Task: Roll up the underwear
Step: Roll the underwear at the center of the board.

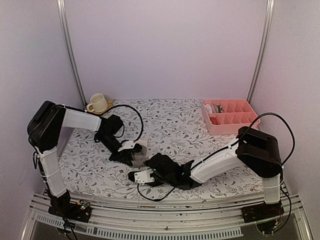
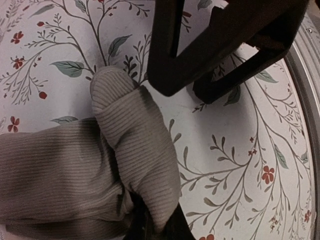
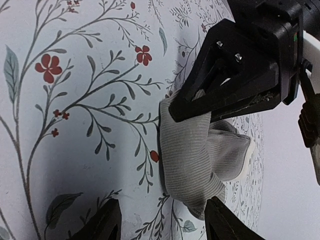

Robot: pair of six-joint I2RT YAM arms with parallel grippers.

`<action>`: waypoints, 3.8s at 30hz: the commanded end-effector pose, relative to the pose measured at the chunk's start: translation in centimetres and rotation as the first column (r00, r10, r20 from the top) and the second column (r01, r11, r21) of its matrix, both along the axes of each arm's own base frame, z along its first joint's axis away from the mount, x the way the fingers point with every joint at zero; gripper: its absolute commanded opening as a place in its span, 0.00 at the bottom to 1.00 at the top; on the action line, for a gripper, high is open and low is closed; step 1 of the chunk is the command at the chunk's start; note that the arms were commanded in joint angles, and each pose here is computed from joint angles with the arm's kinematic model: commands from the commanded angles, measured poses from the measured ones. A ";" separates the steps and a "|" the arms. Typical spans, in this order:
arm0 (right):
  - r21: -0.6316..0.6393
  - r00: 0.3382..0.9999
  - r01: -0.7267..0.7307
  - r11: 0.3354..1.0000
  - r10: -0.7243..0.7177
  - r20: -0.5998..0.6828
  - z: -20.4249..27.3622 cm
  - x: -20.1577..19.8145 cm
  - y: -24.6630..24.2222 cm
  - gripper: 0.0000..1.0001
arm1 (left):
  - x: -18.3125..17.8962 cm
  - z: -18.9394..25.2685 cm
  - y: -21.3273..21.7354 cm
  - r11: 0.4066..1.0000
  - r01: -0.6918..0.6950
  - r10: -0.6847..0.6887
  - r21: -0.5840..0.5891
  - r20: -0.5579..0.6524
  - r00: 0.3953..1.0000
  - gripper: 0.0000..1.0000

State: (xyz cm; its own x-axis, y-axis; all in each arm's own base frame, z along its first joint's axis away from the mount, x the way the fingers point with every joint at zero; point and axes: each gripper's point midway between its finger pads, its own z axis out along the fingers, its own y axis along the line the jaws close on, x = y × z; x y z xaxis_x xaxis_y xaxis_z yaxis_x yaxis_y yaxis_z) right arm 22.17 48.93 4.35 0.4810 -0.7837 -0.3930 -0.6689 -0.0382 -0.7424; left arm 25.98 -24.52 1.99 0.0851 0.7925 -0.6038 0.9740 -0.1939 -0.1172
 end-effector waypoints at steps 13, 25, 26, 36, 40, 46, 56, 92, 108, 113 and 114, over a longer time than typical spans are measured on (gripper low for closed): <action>-0.125 0.972 0.014 0.992 0.016 0.233 -2.3 3.3 2.9 0.41 | -0.5 -1.3 0.9 0.997 -0.049 0.062 0.059 -0.248 0.967 0.00; -0.197 0.999 -0.011 0.980 0.000 -0.054 -5.1 3.2 2.8 0.07 | 0.2 -0.8 1.0 0.997 -0.046 0.058 0.060 -0.205 0.977 0.09; -0.212 0.995 -0.024 0.977 0.003 -0.097 -5.4 2.9 2.7 0.06 | 0.5 -0.5 1.0 0.997 -0.051 0.060 0.054 -0.183 0.981 0.15; -0.241 0.927 -0.046 0.970 -0.048 -0.373 -5.5 0.1 2.5 0.04 | 4.5 4.6 2.3 0.986 -0.159 0.165 -0.057 0.131 0.978 0.58; -0.270 0.883 -0.063 0.961 -0.073 -0.464 -6.3 -1.1 2.3 0.04 | 5.4 5.8 3.8 0.974 -0.197 0.218 -0.111 0.224 0.950 0.63; -0.284 0.770 -0.087 0.955 -0.116 -0.627 -6.6 -2.7 2.7 0.04 | 5.2 5.3 6.0 0.964 -0.198 0.251 -0.176 0.366 0.896 0.62; -0.271 0.479 -0.076 0.960 -0.203 -0.854 -6.0 -4.6 3.6 0.06 | -0.3 4.8 6.7 0.969 0.021 0.134 -0.246 0.599 0.790 0.57; -0.175 -0.058 0.109 0.979 -0.169 -0.984 -4.5 -2.0 2.7 0.07 | -3.9 1.1 0.1 0.976 0.213 -0.090 -0.039 0.823 0.561 0.50; -0.128 -0.089 0.132 0.983 -0.117 -0.989 -2.9 -1.1 3.1 0.11 | -3.4 -2.0 -0.1 0.984 0.164 -0.153 0.075 0.832 0.533 0.00; -0.079 0.026 0.153 0.985 -0.084 -0.996 -0.3 -0.2 3.0 0.26 | -3.5 -2.8 0.0 0.985 0.131 -0.168 0.108 0.742 0.649 0.00; -0.059 0.051 0.153 0.986 -0.068 -0.996 0.5 -0.2 2.8 0.30 | -3.6 -2.9 0.0 0.985 0.129 -0.172 0.115 0.722 0.670 0.00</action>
